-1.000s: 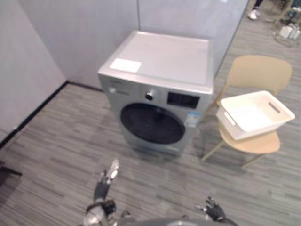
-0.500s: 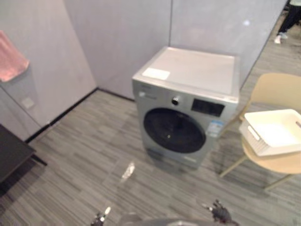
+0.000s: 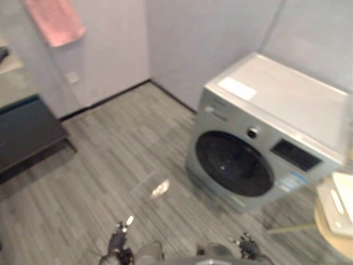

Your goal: Pick up the laundry basket with both hands and put the clothes into the washing machine.

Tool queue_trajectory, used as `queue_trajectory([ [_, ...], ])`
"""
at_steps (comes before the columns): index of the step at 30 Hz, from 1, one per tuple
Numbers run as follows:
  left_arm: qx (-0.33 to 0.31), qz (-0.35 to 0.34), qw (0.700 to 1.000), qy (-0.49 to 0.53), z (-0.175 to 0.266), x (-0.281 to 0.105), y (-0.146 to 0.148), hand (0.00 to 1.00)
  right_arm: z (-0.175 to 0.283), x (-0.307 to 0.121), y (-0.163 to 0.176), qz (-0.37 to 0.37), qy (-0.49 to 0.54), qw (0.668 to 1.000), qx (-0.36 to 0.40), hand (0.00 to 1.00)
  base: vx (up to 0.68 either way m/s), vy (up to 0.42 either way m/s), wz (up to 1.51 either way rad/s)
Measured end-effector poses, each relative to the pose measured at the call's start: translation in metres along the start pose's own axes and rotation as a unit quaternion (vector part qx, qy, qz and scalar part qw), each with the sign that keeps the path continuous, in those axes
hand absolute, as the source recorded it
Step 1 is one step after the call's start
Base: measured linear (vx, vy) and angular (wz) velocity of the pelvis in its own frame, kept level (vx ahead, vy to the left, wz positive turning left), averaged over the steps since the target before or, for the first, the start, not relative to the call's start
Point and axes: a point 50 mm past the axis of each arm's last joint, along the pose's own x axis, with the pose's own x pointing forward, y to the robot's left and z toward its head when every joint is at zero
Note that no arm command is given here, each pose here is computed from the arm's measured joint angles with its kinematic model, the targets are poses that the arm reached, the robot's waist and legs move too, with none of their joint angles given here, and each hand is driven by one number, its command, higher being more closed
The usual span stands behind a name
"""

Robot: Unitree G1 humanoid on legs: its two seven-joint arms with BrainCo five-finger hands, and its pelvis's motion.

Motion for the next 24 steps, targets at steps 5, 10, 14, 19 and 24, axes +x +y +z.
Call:
queue_trajectory([
  [5, -0.021, 0.004, 1.000, -0.002, -0.001, 0.001, -0.014, 0.00, 0.013, -0.001, 0.000, 0.003, -0.034, 0.999, -0.018, 0.00, 0.15, -0.229, 2.08],
  [10, -0.038, 0.024, 0.999, -0.010, 0.005, 0.004, -0.014, 0.00, 0.027, -0.003, 0.012, 0.010, -0.073, 0.997, -0.012, 0.00, 0.13, -0.163, 1.87],
  [14, -0.036, 0.031, 0.999, -0.006, 0.003, 0.004, -0.010, 0.00, 0.035, -0.002, 0.014, -0.003, -0.092, 0.996, 0.020, 0.00, 0.09, 0.049, 0.81],
  [19, -0.020, 0.024, 0.999, -0.009, 0.009, 0.008, -0.013, 0.00, 0.027, -0.003, 0.031, 0.004, -0.076, 0.995, 0.063, 0.00, 0.04, 0.091, 0.88],
  [24, -0.021, 0.035, 0.999, -0.002, 0.006, 0.007, -0.010, 0.00, 0.032, -0.003, 0.034, -0.002, -0.085, 0.992, 0.096, 0.00, -0.07, 0.063, 0.20],
])
